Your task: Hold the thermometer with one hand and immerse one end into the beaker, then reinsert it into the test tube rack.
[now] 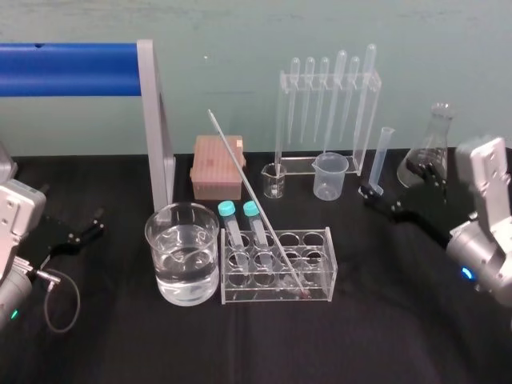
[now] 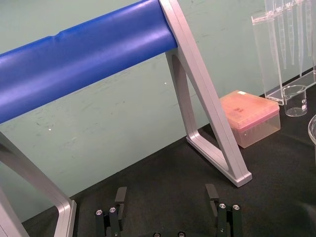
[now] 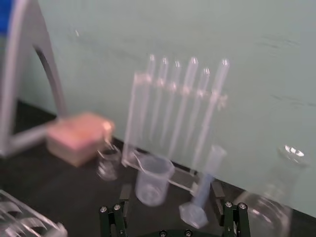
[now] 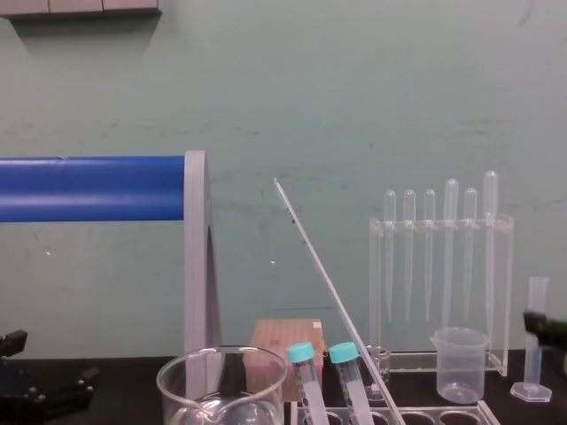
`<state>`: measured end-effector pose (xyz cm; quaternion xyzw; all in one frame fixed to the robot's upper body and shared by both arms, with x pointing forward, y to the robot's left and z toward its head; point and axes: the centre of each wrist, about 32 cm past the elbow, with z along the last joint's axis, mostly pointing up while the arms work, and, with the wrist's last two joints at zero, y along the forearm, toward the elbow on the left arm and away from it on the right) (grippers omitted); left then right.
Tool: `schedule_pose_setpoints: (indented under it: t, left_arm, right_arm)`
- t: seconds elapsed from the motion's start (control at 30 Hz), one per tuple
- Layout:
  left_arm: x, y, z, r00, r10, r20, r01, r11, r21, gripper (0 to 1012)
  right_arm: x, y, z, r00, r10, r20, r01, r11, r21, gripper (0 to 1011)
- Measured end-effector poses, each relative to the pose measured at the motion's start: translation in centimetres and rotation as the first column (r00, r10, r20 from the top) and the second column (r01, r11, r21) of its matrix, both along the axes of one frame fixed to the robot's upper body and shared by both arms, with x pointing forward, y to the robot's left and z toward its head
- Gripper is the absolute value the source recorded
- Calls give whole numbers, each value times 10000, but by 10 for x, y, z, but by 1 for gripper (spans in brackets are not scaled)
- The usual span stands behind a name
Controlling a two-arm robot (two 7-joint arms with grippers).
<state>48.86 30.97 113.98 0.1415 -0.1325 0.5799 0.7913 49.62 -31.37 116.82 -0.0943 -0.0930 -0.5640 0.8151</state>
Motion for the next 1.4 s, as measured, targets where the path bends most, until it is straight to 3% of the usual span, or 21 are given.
schedule_pose_setpoints:
  t: [0.1, 0.2, 0.3, 0.33, 0.43, 0.53, 0.67, 0.77, 0.93, 1.07, 1.4]
  left_arm:
    - [0, 0, 0, 10000, 0, 1, 0, 10000, 0, 1008]
    - [0, 0, 0, 10000, 0, 1, 0, 10000, 0, 1007]
    - [0, 0, 0, 10000, 0, 1, 0, 10000, 1, 1008]
    - [0, 0, 0, 10000, 0, 0, 0, 10000, 1, 1008]
    - [0, 0, 0, 10000, 0, 0, 0, 10000, 0, 1008]
    - [0, 0, 0, 10000, 0, 0, 0, 10000, 1, 1008]
    - [0, 0, 0, 10000, 0, 0, 0, 10000, 0, 1008]
    - [0, 0, 0, 10000, 0, 1, 0, 10000, 1, 1008]
    - [0, 0, 0, 10000, 0, 0, 0, 10000, 1, 1008]
    - [0, 0, 0, 10000, 0, 1, 0, 10000, 0, 1008]
    - [0, 0, 0, 10000, 0, 0, 0, 10000, 0, 1008]
  right_arm:
    - [4, 3, 23, 9963, 741, -441, -676, 9888, 1328, 1003]
    - [6, 7, 36, 9872, 1418, -726, -1248, 9717, 2008, 1003]
    - [7, 14, 49, 9642, 2442, -1036, -2092, 9401, 2693, 1003]
    - [9, 19, 54, 9486, 2946, -1158, -2513, 9232, 2908, 1003]
    - [10, 27, 60, 9233, 3626, -1266, -3106, 8988, 3093, 1003]
    - [12, 42, 70, 8757, 4664, -1251, -4128, 8575, 3071, 1003]
    - [17, 56, 76, 8336, 5379, -1252, -4904, 8252, 2803, 1003]
    - [25, 66, 77, 8170, 5600, -1379, -5181, 8177, 2511, 1003]
    - [39, 81, 74, 8125, 5618, -1558, -5255, 8214, 2215, 1003]
    - [51, 95, 71, 8206, 5487, -1600, -5169, 8319, 2019, 1003]
    - [59, 110, 71, 8322, 5345, -1473, -5110, 8426, 1701, 1003]
